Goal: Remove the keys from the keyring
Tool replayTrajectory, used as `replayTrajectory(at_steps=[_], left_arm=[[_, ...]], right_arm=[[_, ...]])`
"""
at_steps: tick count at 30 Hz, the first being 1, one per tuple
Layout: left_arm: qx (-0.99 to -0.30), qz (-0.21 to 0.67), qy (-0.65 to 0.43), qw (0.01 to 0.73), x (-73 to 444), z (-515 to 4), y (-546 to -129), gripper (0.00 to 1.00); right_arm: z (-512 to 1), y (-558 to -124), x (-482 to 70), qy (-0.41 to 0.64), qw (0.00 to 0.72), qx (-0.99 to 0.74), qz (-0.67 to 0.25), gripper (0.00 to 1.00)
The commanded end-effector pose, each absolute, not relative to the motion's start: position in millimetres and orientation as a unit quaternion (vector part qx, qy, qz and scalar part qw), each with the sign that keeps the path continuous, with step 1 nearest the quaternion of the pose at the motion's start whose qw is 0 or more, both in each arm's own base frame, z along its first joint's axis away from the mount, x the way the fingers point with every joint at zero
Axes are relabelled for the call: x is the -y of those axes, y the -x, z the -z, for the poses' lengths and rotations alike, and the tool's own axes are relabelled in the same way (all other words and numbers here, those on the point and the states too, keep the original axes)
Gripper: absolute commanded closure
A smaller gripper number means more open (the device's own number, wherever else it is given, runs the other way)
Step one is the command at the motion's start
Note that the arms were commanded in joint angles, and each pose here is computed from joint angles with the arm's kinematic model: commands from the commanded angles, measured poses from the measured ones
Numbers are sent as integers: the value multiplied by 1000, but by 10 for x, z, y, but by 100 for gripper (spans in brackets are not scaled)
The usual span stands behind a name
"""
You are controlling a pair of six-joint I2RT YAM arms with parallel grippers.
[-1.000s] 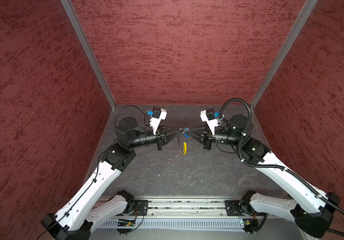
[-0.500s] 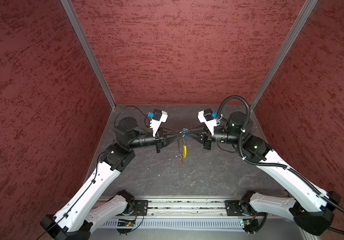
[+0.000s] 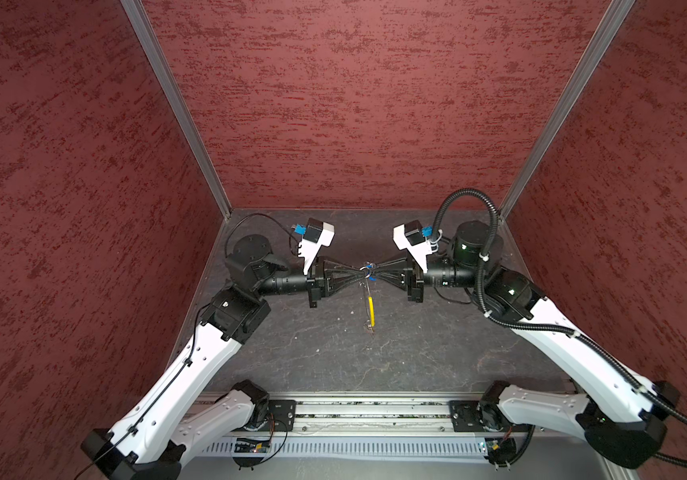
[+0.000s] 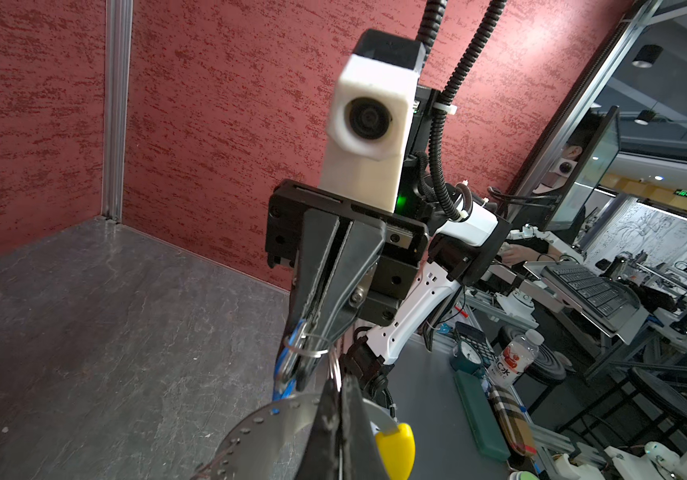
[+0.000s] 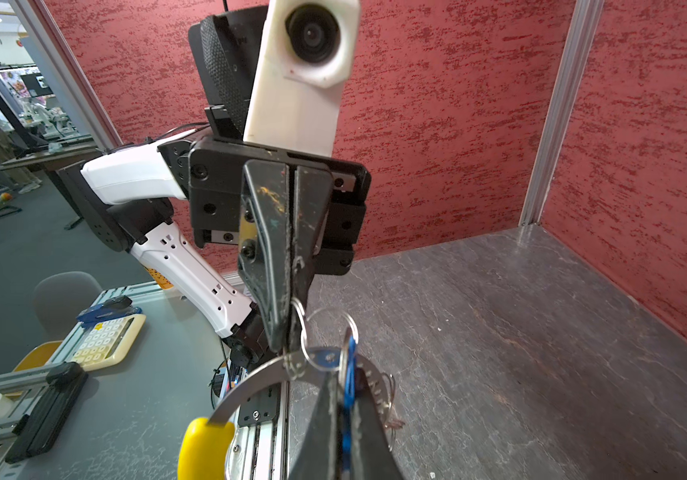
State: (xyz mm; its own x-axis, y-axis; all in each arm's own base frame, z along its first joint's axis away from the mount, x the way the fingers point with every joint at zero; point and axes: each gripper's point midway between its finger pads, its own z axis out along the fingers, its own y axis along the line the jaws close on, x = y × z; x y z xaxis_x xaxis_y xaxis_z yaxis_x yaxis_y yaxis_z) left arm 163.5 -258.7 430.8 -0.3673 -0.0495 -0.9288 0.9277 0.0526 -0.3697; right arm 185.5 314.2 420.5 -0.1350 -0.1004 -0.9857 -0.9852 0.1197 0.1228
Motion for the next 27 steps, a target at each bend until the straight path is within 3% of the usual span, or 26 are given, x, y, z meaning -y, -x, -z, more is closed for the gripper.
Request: replayTrajectory(at_steps=[1,19,27], left_arm=[[-541,598,-406,430,2537,-4513,-1389,100],[-538,602,-360,468,2524,-4592,-1602,100],[-534,582,-330,517,2479,-4629,-1734,100]], right_arm=[[-4262,-1895,-3158,465,477,-576,-473,100],[-4174,-1851,-3194,451,461,-572,-507,100],[-4128,-1848,-3205,434,455,-572,-527,100]])
